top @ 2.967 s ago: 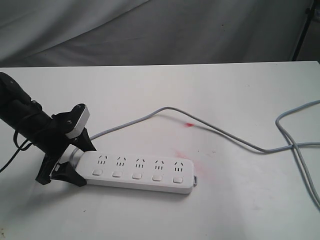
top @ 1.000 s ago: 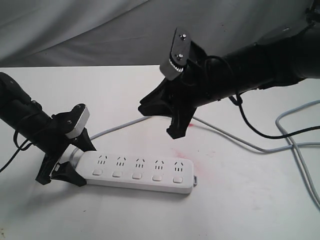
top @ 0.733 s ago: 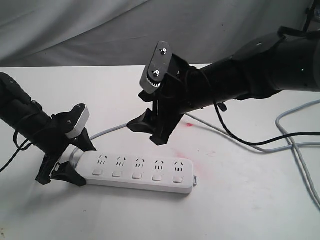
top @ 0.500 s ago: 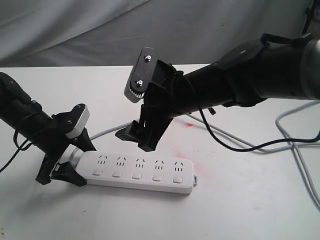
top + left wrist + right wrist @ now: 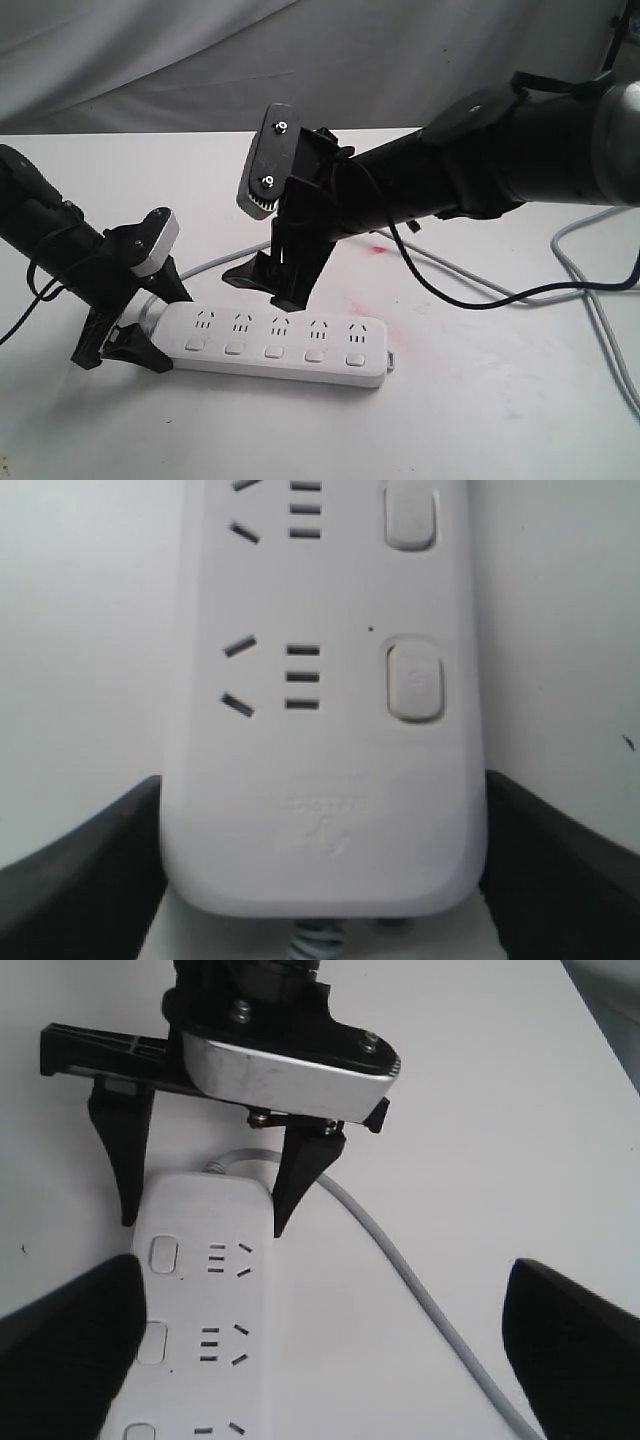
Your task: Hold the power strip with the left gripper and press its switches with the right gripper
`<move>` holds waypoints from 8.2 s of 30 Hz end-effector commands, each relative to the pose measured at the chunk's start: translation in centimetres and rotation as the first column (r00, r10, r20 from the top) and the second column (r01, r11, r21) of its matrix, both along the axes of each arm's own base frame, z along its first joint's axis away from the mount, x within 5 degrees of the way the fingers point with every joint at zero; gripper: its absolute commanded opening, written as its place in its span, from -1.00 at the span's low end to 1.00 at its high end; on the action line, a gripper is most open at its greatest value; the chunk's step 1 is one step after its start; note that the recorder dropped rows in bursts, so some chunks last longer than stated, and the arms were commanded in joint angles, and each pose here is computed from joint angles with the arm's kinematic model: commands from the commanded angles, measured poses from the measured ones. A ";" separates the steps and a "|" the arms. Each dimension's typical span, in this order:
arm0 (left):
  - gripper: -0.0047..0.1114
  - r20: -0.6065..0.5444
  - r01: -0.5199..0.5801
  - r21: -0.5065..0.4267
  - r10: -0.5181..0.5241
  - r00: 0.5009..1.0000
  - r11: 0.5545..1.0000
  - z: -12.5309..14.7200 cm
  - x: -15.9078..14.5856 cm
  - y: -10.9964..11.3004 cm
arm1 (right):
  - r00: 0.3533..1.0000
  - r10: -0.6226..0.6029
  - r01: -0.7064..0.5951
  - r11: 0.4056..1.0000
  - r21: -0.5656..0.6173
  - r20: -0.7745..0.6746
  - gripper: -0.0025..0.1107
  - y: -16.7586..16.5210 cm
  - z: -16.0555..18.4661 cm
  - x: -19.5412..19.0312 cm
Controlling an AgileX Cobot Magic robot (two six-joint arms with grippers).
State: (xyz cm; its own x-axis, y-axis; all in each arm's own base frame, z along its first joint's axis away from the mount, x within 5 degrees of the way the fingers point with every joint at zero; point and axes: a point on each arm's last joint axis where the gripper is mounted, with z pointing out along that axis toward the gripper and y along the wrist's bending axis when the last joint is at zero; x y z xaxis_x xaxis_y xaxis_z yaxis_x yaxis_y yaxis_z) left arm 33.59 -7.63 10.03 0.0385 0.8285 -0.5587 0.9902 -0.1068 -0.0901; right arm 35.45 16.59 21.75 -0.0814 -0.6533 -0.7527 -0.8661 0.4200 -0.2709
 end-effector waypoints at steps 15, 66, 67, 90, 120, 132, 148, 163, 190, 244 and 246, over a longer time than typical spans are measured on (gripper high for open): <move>-0.92 0.000 0.002 -0.002 -0.002 1.000 1.000 0.0 -0.1 -0.2 | 0.994 -0.060 0.065 0.997 0.051 -0.089 0.60 0.4 -2.3 0.9; -0.92 0.000 0.002 -0.002 -0.002 1.000 1.000 0.0 -0.1 -0.2 | 0.996 -0.028 0.021 0.997 -0.073 -0.089 0.60 6.1 -9.7 3.3; -0.92 0.000 0.002 -0.002 -0.002 1.000 1.000 0.0 -0.1 -0.2 | 0.996 -0.028 0.021 0.997 -0.073 -0.089 0.60 6.1 -9.7 3.3; -0.92 0.000 0.002 -0.002 -0.002 1.000 1.000 0.0 -0.1 -0.2 | 0.997 0.022 -0.036 0.979 -0.199 -0.068 0.60 5.6 -11.6 3.3; -0.92 0.000 0.002 -0.002 -0.002 1.000 1.000 0.0 -0.1 -0.2 | 0.994 0.093 -0.104 0.956 -0.274 -0.053 0.60 6.9 -13.1 2.4; -0.92 0.000 0.002 -0.002 -0.002 1.000 1.000 0.0 -0.1 -0.2 | 0.993 0.094 -0.108 0.962 -0.250 -0.065 0.60 7.1 -12.5 2.3; -0.92 0.000 0.002 -0.002 -0.002 1.000 1.000 0.0 -0.1 -0.2 | 0.998 0.027 -0.032 0.996 -0.081 -0.063 0.60 7.3 -5.6 1.7; -0.92 0.000 0.002 -0.002 -0.002 1.000 1.000 0.0 -0.1 -0.2 | 0.998 0.039 -0.045 0.992 -0.119 -0.055 0.60 7.1 -5.6 1.6; -0.92 0.000 0.002 -0.002 -0.002 1.000 1.000 0.0 -0.1 -0.2 | 0.993 0.020 -0.042 0.982 -0.182 -0.119 0.60 4.5 -6.1 2.4; -0.92 0.000 0.002 -0.002 -0.002 1.000 1.000 0.0 -0.1 -0.2 | 0.985 0.065 -0.115 0.940 -0.322 -0.162 0.60 3.9 -9.8 2.4; -0.92 0.000 0.002 -0.002 -0.002 1.000 1.000 0.0 -0.1 -0.2 | 0.985 0.065 -0.115 0.940 -0.322 -0.162 0.60 3.9 -9.8 2.4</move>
